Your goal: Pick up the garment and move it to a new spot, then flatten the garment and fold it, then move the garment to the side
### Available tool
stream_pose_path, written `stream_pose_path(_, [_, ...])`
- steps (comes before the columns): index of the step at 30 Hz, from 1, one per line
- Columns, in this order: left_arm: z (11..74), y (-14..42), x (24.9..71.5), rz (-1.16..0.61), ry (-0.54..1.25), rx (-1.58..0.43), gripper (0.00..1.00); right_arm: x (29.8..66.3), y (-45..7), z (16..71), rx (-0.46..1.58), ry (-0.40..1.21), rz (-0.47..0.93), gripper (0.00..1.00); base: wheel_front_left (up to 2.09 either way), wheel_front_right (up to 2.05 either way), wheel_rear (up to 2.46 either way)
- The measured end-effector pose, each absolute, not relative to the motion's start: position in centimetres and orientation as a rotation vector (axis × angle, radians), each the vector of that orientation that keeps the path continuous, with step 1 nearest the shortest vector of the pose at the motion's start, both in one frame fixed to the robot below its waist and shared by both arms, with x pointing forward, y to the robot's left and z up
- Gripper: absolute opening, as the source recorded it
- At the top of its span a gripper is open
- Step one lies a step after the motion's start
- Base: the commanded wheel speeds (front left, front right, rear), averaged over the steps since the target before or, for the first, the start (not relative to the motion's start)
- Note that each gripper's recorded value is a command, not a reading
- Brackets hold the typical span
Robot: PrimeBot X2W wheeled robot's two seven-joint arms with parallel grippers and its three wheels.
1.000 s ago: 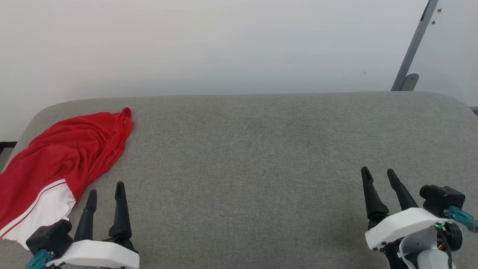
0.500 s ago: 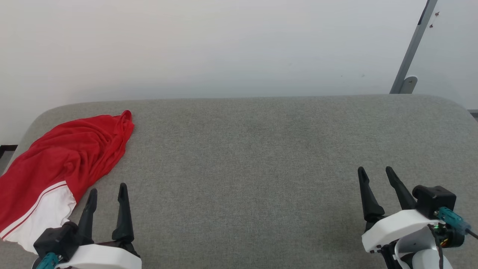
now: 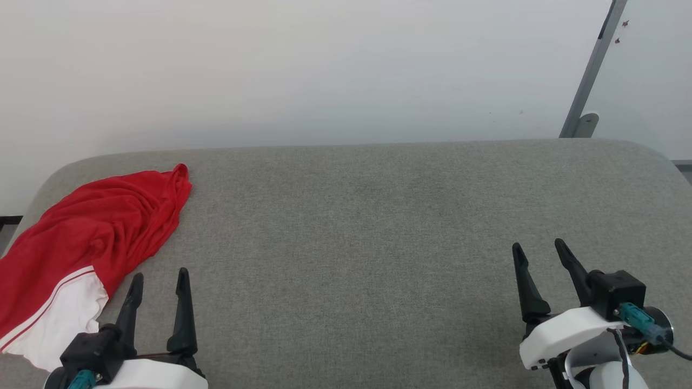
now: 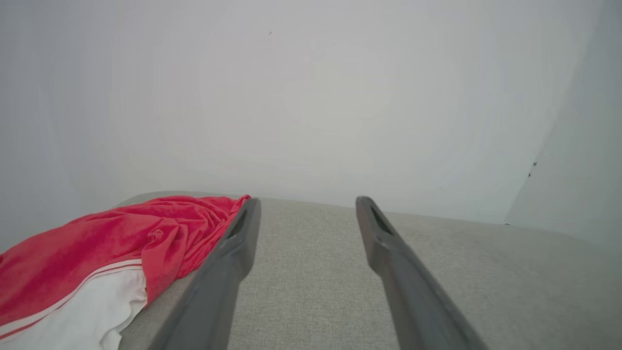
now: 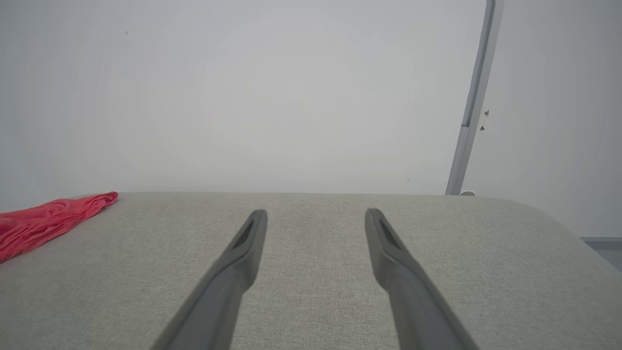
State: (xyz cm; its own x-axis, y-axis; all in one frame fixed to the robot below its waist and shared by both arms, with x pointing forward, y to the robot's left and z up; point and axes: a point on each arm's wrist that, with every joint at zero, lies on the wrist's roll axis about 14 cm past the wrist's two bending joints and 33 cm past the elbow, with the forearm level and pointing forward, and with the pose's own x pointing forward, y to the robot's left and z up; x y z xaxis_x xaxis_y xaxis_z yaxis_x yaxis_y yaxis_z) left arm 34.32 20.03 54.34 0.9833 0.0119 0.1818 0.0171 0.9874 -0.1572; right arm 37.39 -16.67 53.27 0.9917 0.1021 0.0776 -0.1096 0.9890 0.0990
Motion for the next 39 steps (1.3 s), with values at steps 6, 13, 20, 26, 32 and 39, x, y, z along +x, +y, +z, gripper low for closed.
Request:
stream_pose_path(6, [54.4, 19.8, 34.2, -0.014, -0.194, -0.132, 1.0, 37.3, -16.5, 53.7, 0.06, -0.091, 0.113, 1.0, 0.0, 0.0, 0.0])
stream_pose_path(13, [54.4, 19.7, 34.1, -0.022, -0.198, -0.093, 1.0, 37.2, -16.2, 54.0, 0.021, -0.108, 0.123, 1.0, 0.0, 0.0, 0.0])
stream_pose_path(20, [54.1, 19.9, 34.0, -0.018, -0.19, -0.093, 1.0, 37.2, -16.0, 54.0, 0.02, -0.108, 0.128, 1.0, 0.0, 0.0, 0.0])
stream_pose_path(26, [53.9, 20.0, 33.9, -0.017, -0.183, -0.097, 1.0, 37.2, -15.9, 54.1, 0.019, -0.111, 0.132, 1.0, 0.0, 0.0, 0.0])
stream_pose_path(32, [53.6, 20.2, 33.9, -0.01, -0.175, -0.101, 1.0, 37.2, -15.8, 54.1, 0.014, -0.115, 0.134, 1.0, 0.0, 0.0, 0.0])
stream_pose_path(39, [52.7, 23.4, 32.7, 0.103, -0.148, -0.123, 1.0, 37.6, -13.4, 54.2, 0.019, -0.114, 0.205, 1.0, 0.0, 0.0, 0.0])
